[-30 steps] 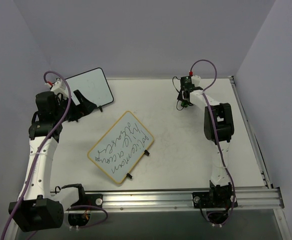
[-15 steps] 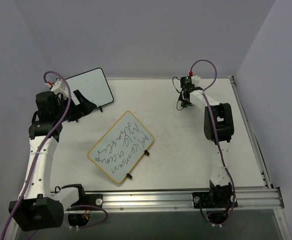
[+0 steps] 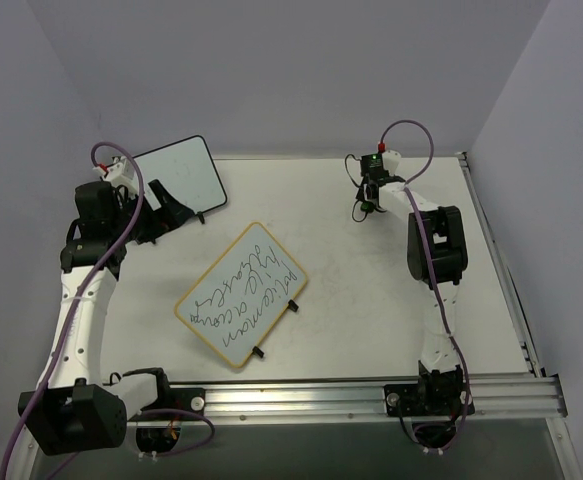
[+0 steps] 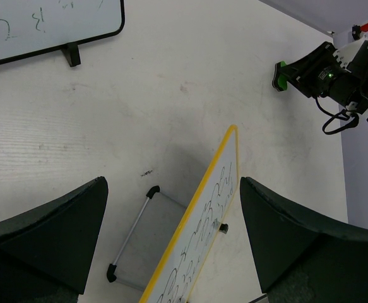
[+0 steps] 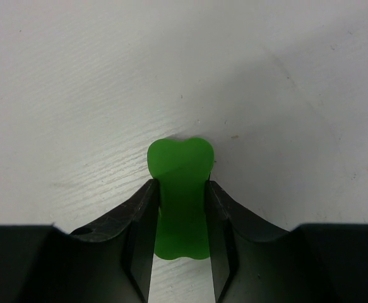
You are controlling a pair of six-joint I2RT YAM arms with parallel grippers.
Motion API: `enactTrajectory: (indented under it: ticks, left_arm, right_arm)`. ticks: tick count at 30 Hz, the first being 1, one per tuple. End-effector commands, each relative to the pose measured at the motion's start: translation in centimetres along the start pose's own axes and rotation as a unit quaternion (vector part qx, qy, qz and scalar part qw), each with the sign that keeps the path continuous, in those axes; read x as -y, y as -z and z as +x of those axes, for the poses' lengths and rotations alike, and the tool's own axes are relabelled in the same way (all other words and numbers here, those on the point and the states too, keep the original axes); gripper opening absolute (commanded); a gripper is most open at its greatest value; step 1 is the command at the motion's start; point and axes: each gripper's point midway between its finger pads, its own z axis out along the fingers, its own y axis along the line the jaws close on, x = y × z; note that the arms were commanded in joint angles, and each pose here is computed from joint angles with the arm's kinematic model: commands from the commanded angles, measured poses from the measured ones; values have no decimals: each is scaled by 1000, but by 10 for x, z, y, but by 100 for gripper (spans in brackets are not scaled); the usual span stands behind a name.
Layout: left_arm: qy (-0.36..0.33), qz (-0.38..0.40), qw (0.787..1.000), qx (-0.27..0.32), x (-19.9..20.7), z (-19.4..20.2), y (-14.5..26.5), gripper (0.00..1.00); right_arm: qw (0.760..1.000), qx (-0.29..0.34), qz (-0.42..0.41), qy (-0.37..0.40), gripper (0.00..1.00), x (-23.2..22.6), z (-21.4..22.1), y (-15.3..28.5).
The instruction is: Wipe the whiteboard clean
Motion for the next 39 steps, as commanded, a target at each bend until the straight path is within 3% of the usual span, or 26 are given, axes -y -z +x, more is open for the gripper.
enactTrajectory:
  ticks: [1, 4, 7, 12, 16, 20, 27, 28, 39]
  left_arm:
    - [-3, 9, 1000, 14, 2, -9, -3, 94]
    - [-1, 7, 1000, 10, 0, -8, -5, 94]
    - [5, -5, 1000, 4, -7, -5, -10, 94]
    - [32, -44, 998, -20, -28, 7, -25, 94]
    - [73, -64, 995, -29, -39, 25, -39, 94]
    - [90, -116, 989, -26, -56, 47, -48, 94]
    - [87, -102, 991, 1, -40, 62, -53, 100]
    - [84, -94, 992, 8, -37, 61, -53, 94]
    - [49, -1, 998, 42, -12, 65, -55, 75]
  right_arm:
    - [1000, -30, 6, 7, 28, 9, 21, -4]
    - [999, -33, 5, 8, 28, 10, 22, -5]
    - [1000, -31, -1, 6, 14, 10, 19, 1]
    - [999, -20, -29, 6, 8, -1, 16, 33]
    - [996, 14, -82, 15, 8, -29, 1, 85]
    - [989, 29, -137, 38, 8, -63, 16, 136]
    - [960, 57, -260, 82, 8, -139, 52, 233]
    - [955, 53, -277, 91, 9, -150, 65, 244]
    - [927, 55, -351, 117, 9, -197, 91, 298]
